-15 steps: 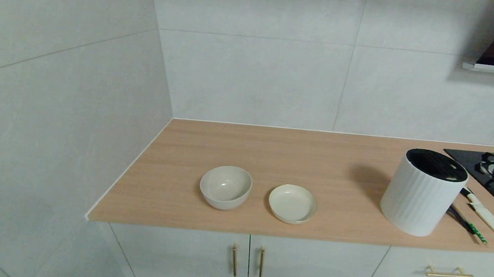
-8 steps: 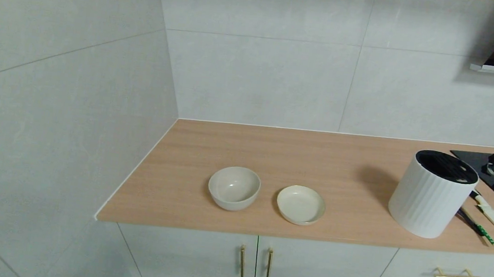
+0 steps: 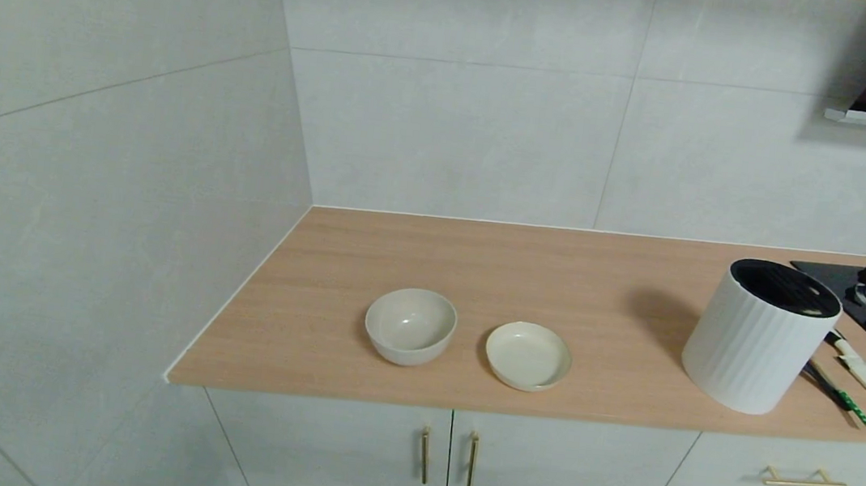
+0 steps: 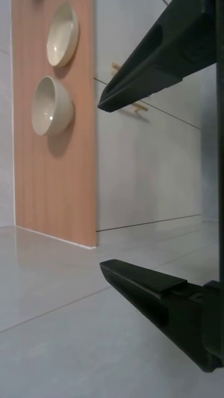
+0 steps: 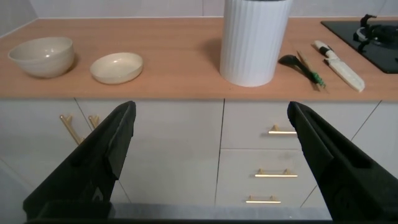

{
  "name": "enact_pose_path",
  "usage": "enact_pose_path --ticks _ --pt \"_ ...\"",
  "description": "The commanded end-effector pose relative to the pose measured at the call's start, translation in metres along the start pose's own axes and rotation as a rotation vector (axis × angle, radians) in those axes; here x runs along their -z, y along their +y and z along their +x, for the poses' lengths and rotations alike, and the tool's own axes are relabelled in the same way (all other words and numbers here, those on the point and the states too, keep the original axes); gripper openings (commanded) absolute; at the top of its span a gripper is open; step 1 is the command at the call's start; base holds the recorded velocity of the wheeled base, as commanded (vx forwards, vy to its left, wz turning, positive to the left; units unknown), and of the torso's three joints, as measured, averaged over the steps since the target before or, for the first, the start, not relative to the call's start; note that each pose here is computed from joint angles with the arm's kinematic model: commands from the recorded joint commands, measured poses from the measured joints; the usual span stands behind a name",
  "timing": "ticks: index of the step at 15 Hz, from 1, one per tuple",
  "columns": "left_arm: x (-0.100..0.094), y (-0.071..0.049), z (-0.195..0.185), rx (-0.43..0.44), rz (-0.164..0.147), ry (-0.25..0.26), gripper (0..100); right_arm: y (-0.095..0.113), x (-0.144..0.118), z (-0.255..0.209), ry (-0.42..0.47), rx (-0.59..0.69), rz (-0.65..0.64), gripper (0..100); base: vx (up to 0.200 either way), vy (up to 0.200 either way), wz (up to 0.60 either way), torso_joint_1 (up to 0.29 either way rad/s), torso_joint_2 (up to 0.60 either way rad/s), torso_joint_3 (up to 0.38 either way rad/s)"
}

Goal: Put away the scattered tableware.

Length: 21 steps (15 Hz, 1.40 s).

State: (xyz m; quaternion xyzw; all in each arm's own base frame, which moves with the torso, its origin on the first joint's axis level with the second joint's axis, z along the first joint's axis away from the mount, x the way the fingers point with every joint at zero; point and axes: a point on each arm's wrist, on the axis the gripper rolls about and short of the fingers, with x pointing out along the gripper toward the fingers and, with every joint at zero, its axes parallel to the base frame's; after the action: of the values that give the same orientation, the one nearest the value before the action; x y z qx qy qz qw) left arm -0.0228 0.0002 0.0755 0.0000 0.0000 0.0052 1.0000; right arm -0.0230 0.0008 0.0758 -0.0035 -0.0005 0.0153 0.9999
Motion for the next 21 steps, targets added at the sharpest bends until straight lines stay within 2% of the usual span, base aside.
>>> enact_pose_path --ticks 1,7,21 --pt "0.0000 0.0000 0.0001 0.000 0.000 0.002 100 0.0000 0.0000 0.0001 0.001 0.000 0.001 100 0.000 0.000 0.00 -0.163 0.34 0.183" --pt "0.0000 0.0000 0.0001 0.000 0.000 0.002 100 0.0000 0.0000 0.0001 0.001 0.000 -0.001 100 0.000 0.000 0.00 -0.172 0.38 0.200" --pt "0.0000 0.0000 0.0001 0.000 0.000 0.002 100 0.0000 0.0000 0.0001 0.001 0.000 -0.001 100 0.000 0.000 0.00 -0.235 0.53 0.291"
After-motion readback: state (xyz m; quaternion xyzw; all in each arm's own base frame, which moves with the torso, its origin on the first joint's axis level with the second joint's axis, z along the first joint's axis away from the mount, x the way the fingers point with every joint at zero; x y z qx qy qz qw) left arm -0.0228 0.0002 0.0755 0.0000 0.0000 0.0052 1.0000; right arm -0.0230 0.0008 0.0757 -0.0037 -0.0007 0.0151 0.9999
